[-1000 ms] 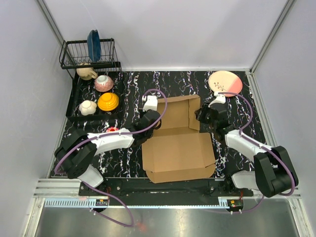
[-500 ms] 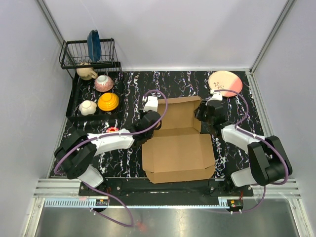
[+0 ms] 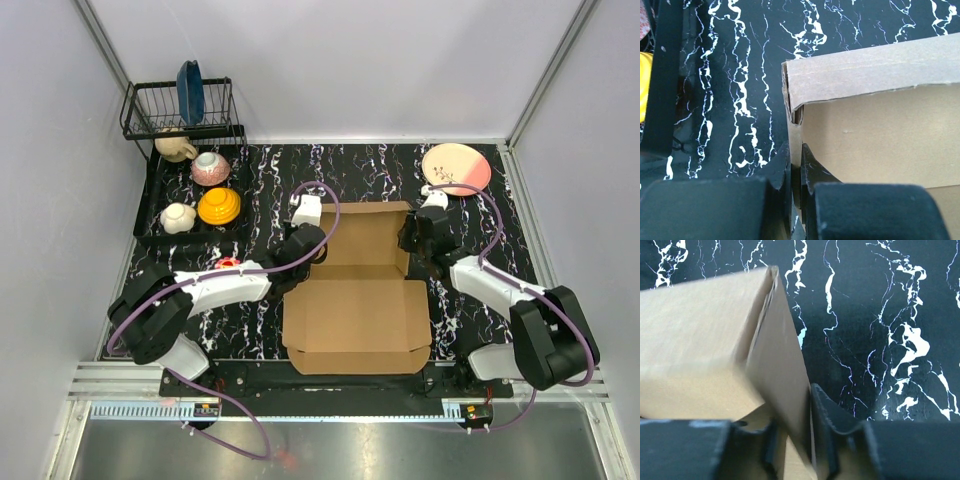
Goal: Fold the paper box
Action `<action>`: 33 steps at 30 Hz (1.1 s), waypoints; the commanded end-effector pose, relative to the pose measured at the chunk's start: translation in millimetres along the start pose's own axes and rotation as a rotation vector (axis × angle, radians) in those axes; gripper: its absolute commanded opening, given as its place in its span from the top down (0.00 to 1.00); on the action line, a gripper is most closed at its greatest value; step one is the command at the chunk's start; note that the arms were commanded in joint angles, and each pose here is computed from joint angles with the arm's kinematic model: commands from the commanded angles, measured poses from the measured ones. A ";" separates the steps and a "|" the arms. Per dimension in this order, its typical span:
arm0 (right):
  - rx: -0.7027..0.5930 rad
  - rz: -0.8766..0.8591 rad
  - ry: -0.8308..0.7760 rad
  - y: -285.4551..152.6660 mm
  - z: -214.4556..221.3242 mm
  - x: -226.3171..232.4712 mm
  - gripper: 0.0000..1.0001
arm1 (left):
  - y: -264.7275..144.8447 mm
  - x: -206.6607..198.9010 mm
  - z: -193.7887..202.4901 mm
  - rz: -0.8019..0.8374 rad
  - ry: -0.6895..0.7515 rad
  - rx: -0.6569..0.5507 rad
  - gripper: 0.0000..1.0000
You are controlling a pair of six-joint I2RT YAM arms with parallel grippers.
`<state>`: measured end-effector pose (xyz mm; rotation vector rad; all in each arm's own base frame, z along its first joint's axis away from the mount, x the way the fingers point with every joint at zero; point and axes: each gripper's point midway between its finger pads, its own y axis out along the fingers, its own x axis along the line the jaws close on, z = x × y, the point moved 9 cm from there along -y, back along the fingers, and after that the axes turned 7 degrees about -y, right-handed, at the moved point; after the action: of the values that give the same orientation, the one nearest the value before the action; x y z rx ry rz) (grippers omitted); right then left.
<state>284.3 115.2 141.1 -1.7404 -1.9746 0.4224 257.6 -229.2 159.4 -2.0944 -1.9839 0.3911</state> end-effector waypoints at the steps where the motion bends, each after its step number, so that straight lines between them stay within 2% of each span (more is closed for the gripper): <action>1: 0.010 0.005 0.037 -10.0 -3.5 4.9 0.67 | -4.7 -9.5 -6.8 0.057 0.002 0.013 1.00; 3: 0.047 0.010 0.020 -9.8 3.0 5.2 0.65 | -4.6 -10.1 -6.3 0.056 0.004 0.015 1.00; 5: 0.089 0.025 -0.004 -8.3 8.5 6.8 0.68 | -4.8 -9.8 -6.3 0.052 0.008 0.019 1.00; 12: 0.146 0.111 -0.067 -5.6 17.4 5.2 1.00 | -6.5 -10.0 -9.5 0.048 0.004 0.022 1.00; 14: 0.159 0.131 -0.075 -5.3 19.3 4.8 1.00 | -7.6 -10.0 -9.6 0.047 0.002 0.027 0.98; 16: 0.155 0.141 -0.076 -5.2 17.4 4.9 1.00 | -9.3 -10.2 -12.1 0.053 -0.004 0.036 0.91; 17: 0.157 0.145 -0.079 -5.8 17.3 4.8 1.00 | -10.3 -10.8 -12.0 0.061 -0.006 0.040 0.80; 20: 0.143 0.148 -0.072 -7.4 14.1 5.0 1.00 | -14.8 -11.7 -13.2 0.101 -0.024 0.049 0.61; 23: 0.140 0.148 -0.071 -8.2 13.6 4.8 1.00 | -19.5 -9.9 -6.6 0.143 -0.052 0.060 0.57; 26: 0.135 0.141 -0.067 -8.5 14.2 5.2 1.00 | -23.1 -6.9 3.7 0.187 -0.099 0.046 0.58; 29: 0.126 0.131 -0.063 -9.4 14.5 5.4 1.00 | -22.5 -3.5 11.1 0.190 -0.126 0.024 0.68; 30: 0.119 0.129 -0.065 -10.5 14.7 5.3 1.00 | -21.9 -2.8 12.7 0.184 -0.126 0.016 0.75; 33: 0.089 0.105 -0.058 -13.8 13.8 6.6 1.00 | -18.9 0.1 15.4 0.178 -0.125 -0.038 0.84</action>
<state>272.2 118.9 133.7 -1.8119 -1.8509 0.6375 229.9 -222.3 140.4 -2.1986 -1.8318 0.5371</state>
